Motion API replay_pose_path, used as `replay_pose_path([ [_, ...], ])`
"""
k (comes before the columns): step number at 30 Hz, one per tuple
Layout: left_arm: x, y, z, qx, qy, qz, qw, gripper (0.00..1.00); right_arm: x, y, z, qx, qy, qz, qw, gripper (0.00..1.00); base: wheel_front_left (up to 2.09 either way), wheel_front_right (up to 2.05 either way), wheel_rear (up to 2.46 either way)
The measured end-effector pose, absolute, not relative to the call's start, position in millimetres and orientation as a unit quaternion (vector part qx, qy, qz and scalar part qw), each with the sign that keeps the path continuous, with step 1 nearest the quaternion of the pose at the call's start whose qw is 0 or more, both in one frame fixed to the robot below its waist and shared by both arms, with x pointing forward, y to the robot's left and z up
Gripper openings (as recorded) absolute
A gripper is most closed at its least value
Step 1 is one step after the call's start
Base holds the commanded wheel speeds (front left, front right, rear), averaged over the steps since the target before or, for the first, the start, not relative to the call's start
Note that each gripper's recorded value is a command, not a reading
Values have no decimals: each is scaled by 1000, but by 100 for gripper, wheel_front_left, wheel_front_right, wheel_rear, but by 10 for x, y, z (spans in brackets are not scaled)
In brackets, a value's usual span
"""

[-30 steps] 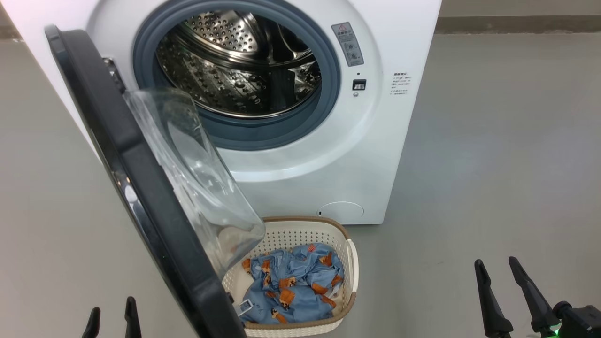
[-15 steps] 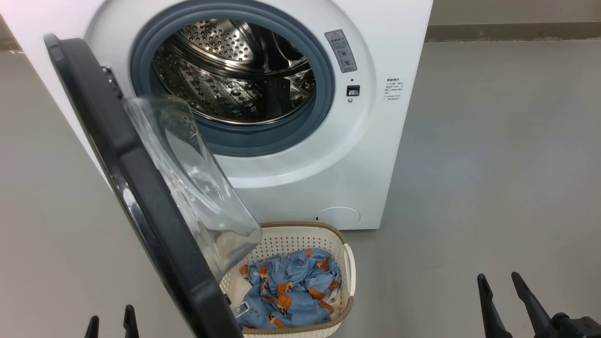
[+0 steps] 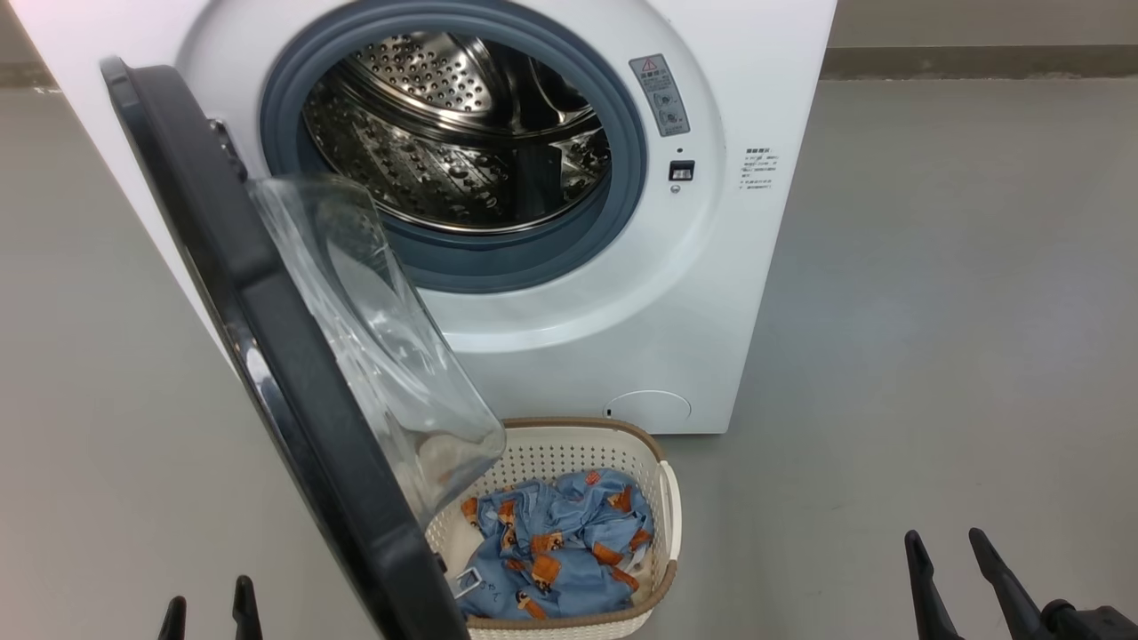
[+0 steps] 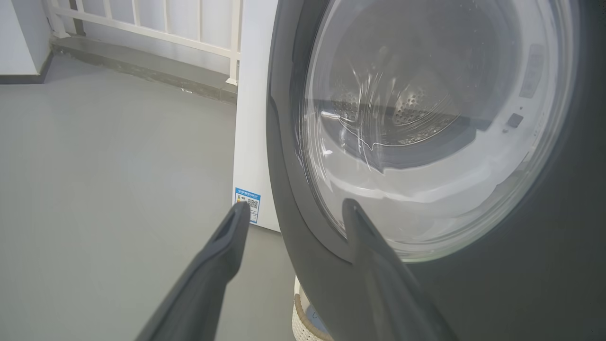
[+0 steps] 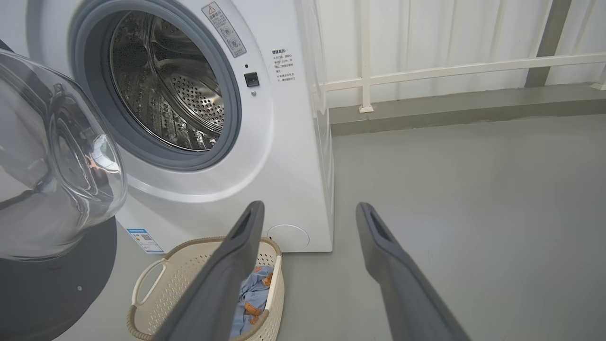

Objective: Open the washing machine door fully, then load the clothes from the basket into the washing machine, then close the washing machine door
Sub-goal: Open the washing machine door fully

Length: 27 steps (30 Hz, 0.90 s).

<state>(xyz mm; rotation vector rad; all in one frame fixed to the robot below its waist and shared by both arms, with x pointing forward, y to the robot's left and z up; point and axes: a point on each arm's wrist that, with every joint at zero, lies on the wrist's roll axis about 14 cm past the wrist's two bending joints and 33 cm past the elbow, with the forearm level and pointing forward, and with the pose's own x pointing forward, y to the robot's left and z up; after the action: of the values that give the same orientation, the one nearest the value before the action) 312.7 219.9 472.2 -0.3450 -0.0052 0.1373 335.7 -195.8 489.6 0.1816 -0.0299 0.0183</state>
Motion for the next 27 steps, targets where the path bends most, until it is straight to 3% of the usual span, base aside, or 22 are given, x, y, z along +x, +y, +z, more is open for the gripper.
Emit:
replay_pose_path([
  [10, 3122, 2209, 4721, -166, -2, 69, 984, 98, 3358, -1973, 4818, 90, -3, 6, 996, 100, 0, 0, 0],
  [11, 3122, 2202, 4717, -163, -1, 68, 984, 35, 3358, -1973, 4817, 90, -2, 6, 996, 100, 0, 0, 0],
  [12, 3121, 2201, 4713, -162, 0, 68, 984, 0, 3358, -1974, 4816, 90, -2, 6, 996, 100, 0, 0, 0],
  [21, 3111, 2283, 4753, -139, -4, 90, 986, 0, 3373, -1967, 4813, 91, -2, 6, 996, 100, 0, 0, 0],
  [27, 3091, 2573, 5089, -124, -59, 146, 980, 0, 3395, -1946, 4812, 92, -1, 8, 996, 100, 0, 0, 0],
])
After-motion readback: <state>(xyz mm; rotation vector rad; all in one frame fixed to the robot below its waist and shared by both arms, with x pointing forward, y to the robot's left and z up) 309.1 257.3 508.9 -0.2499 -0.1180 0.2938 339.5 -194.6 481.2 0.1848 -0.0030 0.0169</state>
